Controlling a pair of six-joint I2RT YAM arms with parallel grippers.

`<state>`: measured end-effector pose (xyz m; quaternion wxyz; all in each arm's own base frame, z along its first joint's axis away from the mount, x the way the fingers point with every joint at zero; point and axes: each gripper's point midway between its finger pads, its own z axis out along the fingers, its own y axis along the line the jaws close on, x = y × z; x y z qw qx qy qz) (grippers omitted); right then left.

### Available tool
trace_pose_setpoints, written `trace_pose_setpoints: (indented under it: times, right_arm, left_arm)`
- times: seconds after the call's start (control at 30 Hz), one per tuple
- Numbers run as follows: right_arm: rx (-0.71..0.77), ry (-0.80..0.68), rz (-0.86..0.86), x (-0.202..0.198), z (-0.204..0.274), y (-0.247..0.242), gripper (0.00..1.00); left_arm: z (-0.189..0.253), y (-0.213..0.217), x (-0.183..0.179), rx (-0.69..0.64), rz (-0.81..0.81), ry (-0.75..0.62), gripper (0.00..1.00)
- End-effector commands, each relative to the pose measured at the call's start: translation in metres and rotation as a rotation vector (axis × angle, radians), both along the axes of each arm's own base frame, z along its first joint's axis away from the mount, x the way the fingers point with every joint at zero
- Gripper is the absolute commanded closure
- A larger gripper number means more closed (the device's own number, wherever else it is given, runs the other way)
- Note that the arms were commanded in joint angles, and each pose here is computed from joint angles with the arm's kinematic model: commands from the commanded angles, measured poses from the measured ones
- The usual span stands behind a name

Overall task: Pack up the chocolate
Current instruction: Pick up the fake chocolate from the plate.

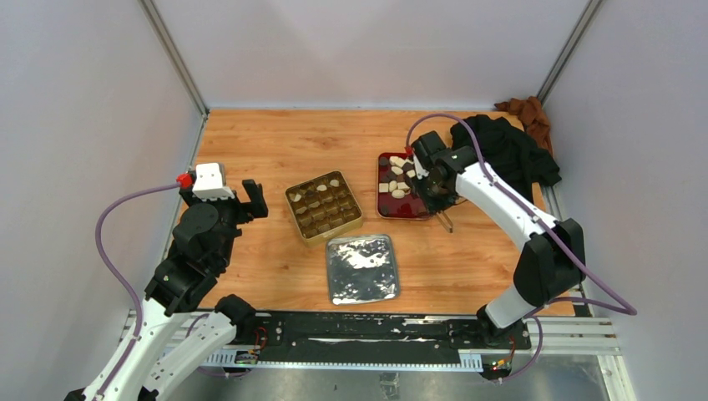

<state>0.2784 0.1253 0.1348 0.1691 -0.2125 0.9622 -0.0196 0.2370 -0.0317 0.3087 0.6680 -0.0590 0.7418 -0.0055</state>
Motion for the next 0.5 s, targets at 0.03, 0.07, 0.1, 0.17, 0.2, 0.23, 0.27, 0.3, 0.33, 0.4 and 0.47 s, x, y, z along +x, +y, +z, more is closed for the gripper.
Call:
trace_pose_setpoints:
  times: [0.03,0.07,0.1,0.17,0.2,0.23,0.27,0.3,0.33,0.4,0.47]
  right_arm:
    - [0.018,-0.041,0.043,-0.001,0.022,0.020,0.71]
    - [0.022,-0.045,0.054,-0.001,0.023,0.026,0.71]
    - [0.025,-0.048,0.059,0.000,0.025,0.029,0.71]
    - [0.028,-0.050,0.077,0.001,0.025,0.037,0.71]
    - [0.029,-0.050,0.085,0.001,0.025,0.042,0.70]
    - [0.029,-0.049,0.095,0.001,0.025,0.046,0.71]
    - [0.030,-0.048,0.110,0.001,0.025,0.052,0.71]
    - [0.031,-0.050,0.121,0.001,0.025,0.057,0.70]
    - [0.033,-0.051,0.130,0.002,0.025,0.062,0.71]
    - [0.033,-0.050,0.150,0.002,0.025,0.071,0.71]
    - [0.035,-0.052,0.166,0.003,0.025,0.079,0.71]
  left_arm:
    - [0.003,0.002,0.001,-0.012,0.010,-0.022,0.00]
    - [0.003,0.002,0.001,-0.012,0.011,-0.022,0.00]
    - [0.003,0.002,0.001,-0.012,0.010,-0.022,0.00]
    - [0.003,0.002,0.001,-0.012,0.010,-0.021,0.00]
    - [0.003,0.002,0.001,-0.012,0.009,-0.021,0.00]
    - [0.003,0.002,0.001,-0.011,0.009,-0.021,0.00]
    - [0.004,0.002,0.001,-0.013,0.010,-0.023,0.00]
    - [0.004,0.002,0.000,-0.013,0.008,-0.023,0.00]
    - [0.004,0.002,0.000,-0.014,0.008,-0.024,0.00]
    - [0.003,0.002,0.001,-0.012,0.008,-0.022,0.00]
    - [0.003,0.002,0.001,-0.013,0.008,-0.022,0.00]
